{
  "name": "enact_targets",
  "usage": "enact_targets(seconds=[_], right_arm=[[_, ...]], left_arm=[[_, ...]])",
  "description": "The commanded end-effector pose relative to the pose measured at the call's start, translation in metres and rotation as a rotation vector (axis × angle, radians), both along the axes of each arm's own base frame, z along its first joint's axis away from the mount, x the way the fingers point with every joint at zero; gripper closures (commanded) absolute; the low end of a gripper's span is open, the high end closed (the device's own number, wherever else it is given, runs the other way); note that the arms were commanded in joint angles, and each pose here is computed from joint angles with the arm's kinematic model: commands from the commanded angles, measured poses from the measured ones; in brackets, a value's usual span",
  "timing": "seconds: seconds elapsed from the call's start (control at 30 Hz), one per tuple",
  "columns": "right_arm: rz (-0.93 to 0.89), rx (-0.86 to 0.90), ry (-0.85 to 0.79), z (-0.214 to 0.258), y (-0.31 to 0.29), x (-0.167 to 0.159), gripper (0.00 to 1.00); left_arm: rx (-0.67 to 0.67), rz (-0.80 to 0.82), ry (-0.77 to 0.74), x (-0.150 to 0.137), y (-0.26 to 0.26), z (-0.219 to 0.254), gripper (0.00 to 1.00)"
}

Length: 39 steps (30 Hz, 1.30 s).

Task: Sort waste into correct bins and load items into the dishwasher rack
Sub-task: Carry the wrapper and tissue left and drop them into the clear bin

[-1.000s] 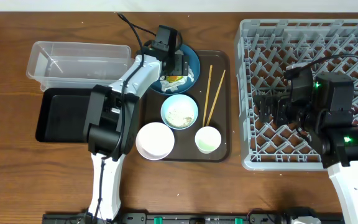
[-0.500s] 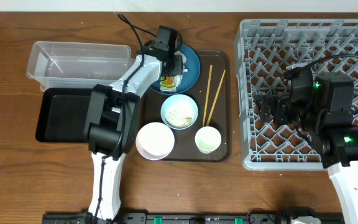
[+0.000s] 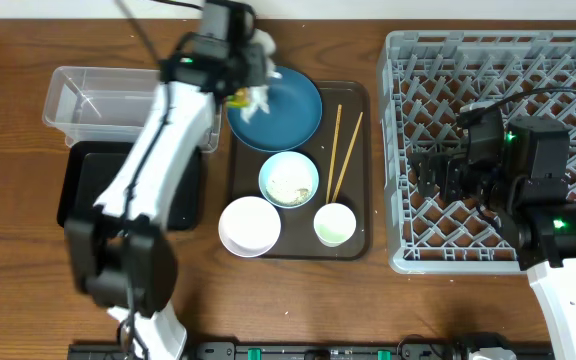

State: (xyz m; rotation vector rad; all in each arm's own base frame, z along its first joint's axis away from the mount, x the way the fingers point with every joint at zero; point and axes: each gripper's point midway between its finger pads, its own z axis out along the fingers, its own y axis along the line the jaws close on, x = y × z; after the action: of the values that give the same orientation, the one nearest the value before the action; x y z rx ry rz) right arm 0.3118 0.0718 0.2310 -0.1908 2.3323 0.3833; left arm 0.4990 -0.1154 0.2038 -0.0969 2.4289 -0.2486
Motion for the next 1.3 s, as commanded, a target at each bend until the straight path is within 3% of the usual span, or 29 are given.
enact_targets(seconds=[0.0, 0.27, 0.5, 0.57, 0.63, 0.8, 1.03, 1.27], right_arm=[[0.021, -0.001, -0.025, 0.009, 0.004, 0.001, 0.05], [0.021, -0.001, -0.025, 0.009, 0.004, 0.001, 0.05], [0.021, -0.001, -0.025, 0.009, 0.004, 0.001, 0.05], [0.021, -0.001, -0.025, 0.009, 0.004, 0.001, 0.05], [0.021, -0.001, -0.025, 0.009, 0.004, 0.001, 0.05], [0.021, -0.001, -0.025, 0.009, 0.004, 0.001, 0.04], [0.021, 0.000, -0.025, 0.009, 0.004, 0.001, 0.03], [0.021, 0.000, -0.025, 0.009, 0.004, 0.001, 0.02]], left_arm=[[0.044, 0.147, 0.028, 0.001, 0.050, -0.004, 0.94], [0.015, 0.370, 0.111, 0.002, 0.138, -0.035, 0.94], [-0.037, 0.548, 0.226, -0.006, 0.186, -0.078, 0.93], [-0.042, 0.575, 0.256, -0.009, 0.193, -0.090, 0.86], [-0.040, 0.584, 0.277, -0.012, 0.197, -0.097, 0.70], [-0.040, 0.590, 0.281, -0.014, 0.201, -0.096, 0.48], [-0.047, 0.544, 0.196, -0.013, 0.197, -0.056, 0.44], [-0.074, 0.299, 0.101, -0.030, 0.153, 0.009, 0.38]])
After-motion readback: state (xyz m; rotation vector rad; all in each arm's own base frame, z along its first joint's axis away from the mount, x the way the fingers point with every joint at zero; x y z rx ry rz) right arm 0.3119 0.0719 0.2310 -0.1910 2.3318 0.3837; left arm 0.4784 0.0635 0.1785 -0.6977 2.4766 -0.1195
